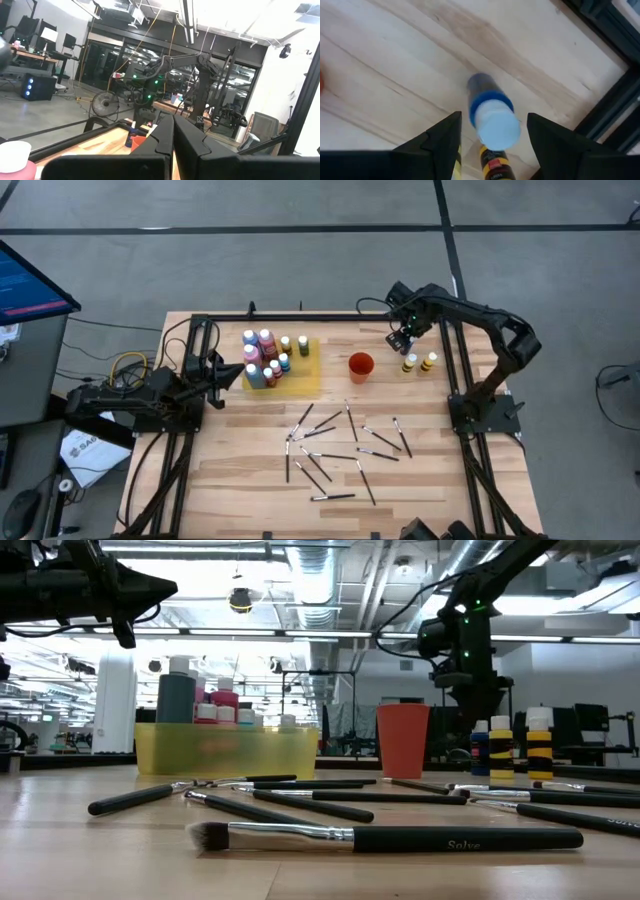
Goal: Pick & Place Paint Supplies
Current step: Put the dark blue paint bottle into the yellow bin
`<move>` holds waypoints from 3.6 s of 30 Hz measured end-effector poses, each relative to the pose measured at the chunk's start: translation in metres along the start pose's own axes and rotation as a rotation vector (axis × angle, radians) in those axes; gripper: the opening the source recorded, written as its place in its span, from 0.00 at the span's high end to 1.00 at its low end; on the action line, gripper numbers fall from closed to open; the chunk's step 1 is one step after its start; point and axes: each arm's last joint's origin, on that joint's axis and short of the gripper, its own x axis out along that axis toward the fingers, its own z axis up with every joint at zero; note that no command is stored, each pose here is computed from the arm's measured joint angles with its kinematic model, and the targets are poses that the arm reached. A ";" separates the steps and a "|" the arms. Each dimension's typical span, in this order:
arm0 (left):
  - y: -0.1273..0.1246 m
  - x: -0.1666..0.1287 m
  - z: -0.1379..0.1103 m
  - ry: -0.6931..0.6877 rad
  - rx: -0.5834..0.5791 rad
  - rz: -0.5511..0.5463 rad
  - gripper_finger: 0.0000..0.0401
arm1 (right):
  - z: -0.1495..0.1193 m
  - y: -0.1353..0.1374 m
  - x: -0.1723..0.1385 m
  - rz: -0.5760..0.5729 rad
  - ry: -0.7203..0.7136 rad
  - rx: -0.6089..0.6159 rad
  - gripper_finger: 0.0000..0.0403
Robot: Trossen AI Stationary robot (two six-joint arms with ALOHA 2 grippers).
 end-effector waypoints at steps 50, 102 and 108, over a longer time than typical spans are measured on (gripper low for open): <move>0.000 0.000 0.000 0.000 0.000 0.000 1.00 | 0.075 0.137 -0.126 0.161 -0.385 -0.334 0.73; 0.000 0.000 0.000 0.000 0.000 0.000 1.00 | 0.124 0.244 -0.015 0.143 -0.257 -0.625 0.69; 0.000 0.000 0.000 0.000 0.000 0.000 1.00 | 0.124 0.243 -0.015 0.139 -0.257 -0.647 0.61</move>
